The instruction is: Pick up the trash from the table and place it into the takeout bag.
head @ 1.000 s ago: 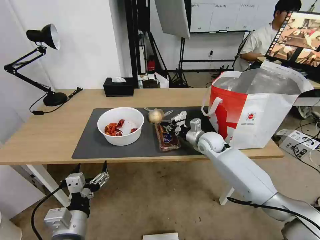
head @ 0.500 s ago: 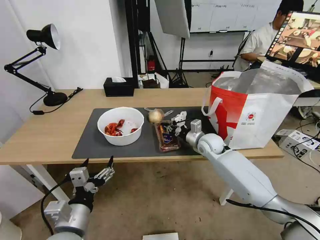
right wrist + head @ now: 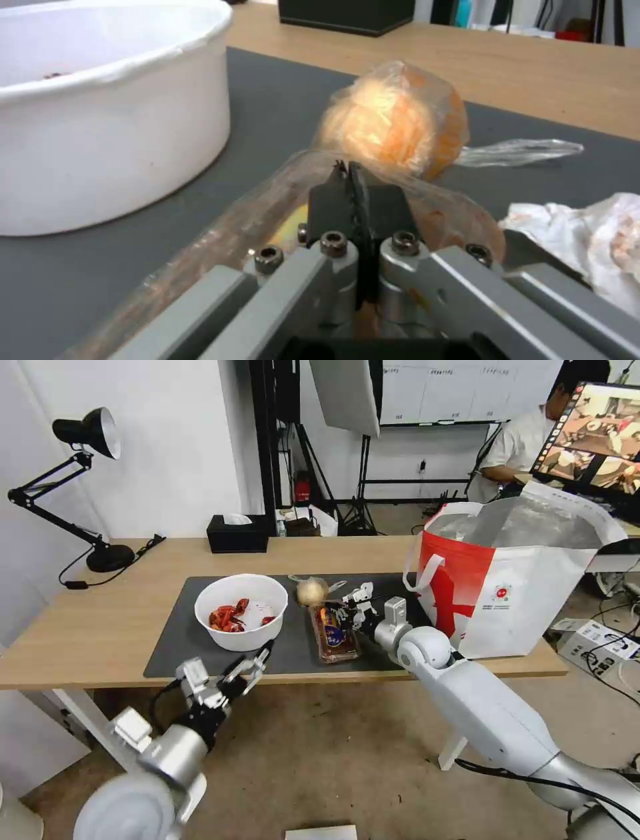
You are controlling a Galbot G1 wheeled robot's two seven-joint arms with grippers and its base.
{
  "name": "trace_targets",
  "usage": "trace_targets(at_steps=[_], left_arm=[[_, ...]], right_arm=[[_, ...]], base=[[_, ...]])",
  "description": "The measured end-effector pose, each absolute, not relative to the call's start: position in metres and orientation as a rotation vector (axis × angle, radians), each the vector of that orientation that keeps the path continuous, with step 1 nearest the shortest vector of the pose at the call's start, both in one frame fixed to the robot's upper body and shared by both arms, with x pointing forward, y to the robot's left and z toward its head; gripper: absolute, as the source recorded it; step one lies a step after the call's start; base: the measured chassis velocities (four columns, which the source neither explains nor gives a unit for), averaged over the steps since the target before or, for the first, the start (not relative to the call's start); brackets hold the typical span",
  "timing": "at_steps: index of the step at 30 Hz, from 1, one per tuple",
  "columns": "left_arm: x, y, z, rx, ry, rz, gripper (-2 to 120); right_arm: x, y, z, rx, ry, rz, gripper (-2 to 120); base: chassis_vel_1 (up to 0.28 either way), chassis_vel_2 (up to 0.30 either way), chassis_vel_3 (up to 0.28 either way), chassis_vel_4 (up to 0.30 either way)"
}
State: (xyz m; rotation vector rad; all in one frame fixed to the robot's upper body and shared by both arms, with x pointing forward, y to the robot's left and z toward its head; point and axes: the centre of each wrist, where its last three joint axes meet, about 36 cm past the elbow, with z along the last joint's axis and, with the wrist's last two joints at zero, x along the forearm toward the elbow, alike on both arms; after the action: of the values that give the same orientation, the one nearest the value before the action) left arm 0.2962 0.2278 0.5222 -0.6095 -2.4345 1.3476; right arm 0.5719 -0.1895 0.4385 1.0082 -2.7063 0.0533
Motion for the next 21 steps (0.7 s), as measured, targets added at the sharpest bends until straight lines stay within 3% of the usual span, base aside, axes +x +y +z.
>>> trace_targets(at_steps=[6, 21], left_arm=[[0.313, 0.213, 0.513, -0.658, -2.300, 1.464, 100], [0.345, 0.200, 0.489, -0.637, -2.249, 1.483, 100]], right_arm=[[0.569, -0.187, 0.443, 1.014, -2.709, 0.046, 0], [0.569, -0.185, 0.436, 0.998, -2.697, 0.034, 0]], base=[[0.000, 0.000, 0.000, 0.000], [0.000, 0.000, 0.000, 0.000]])
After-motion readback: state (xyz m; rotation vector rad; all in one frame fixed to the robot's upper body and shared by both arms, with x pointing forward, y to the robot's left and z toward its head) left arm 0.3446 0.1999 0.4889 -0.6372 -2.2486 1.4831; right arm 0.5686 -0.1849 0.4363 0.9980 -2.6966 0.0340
